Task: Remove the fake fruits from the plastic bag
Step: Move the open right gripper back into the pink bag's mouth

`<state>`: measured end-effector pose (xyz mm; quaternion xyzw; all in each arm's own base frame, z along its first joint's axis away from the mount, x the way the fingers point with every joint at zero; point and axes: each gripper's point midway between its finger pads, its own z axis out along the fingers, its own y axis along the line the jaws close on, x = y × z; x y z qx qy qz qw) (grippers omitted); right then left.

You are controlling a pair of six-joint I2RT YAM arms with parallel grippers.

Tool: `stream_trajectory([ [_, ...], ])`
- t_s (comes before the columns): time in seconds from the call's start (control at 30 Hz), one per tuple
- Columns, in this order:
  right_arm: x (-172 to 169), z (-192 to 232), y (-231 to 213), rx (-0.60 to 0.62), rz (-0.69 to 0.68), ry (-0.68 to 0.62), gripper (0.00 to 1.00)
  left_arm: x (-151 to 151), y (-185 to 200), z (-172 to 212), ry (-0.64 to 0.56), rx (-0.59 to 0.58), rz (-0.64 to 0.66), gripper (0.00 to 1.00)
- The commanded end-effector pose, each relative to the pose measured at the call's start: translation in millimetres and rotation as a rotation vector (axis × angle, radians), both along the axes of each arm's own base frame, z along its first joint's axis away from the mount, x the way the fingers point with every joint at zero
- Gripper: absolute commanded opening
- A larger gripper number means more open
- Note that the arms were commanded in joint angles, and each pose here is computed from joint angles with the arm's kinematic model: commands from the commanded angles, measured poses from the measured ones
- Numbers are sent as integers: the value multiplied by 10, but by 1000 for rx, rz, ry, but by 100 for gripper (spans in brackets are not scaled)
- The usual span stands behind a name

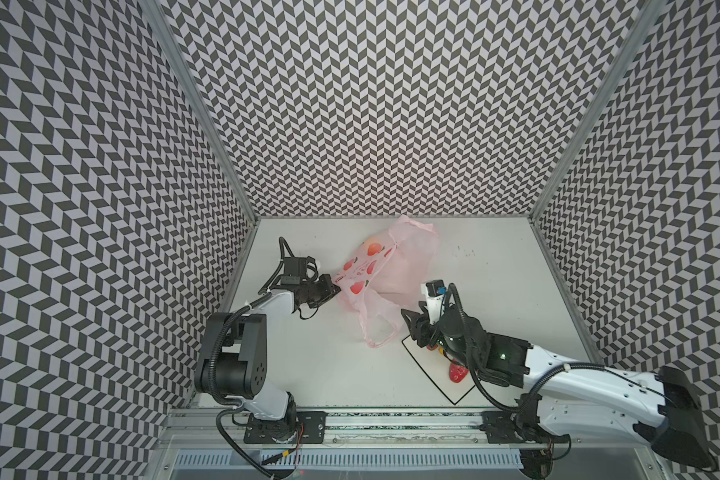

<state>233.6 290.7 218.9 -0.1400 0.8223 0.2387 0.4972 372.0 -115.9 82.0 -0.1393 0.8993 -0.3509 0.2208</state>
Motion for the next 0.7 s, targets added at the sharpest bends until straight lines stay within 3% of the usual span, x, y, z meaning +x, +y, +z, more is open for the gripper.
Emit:
stream_trajectory([
  [0.0, 275, 182, 182, 77, -18, -36, 48, 71, -1, 128, -34, -10, -6, 0],
  [0.13, 668, 103, 285, 87, -58, -12, 44, 67, -11, 135, -34, -13, -9, 0],
  [0.47, 1626, -720, 486, -8, -116, 232, 41, 86, -18, 160, -37, -19, -11, 1],
  [0.53, 1758, -842, 501, -2, -125, 264, 40, 89, -14, 177, -42, -13, -10, 12],
  [0.67, 1954, -955, 564, 49, -117, 304, 41, 95, 71, 281, -67, 43, 11, 55],
])
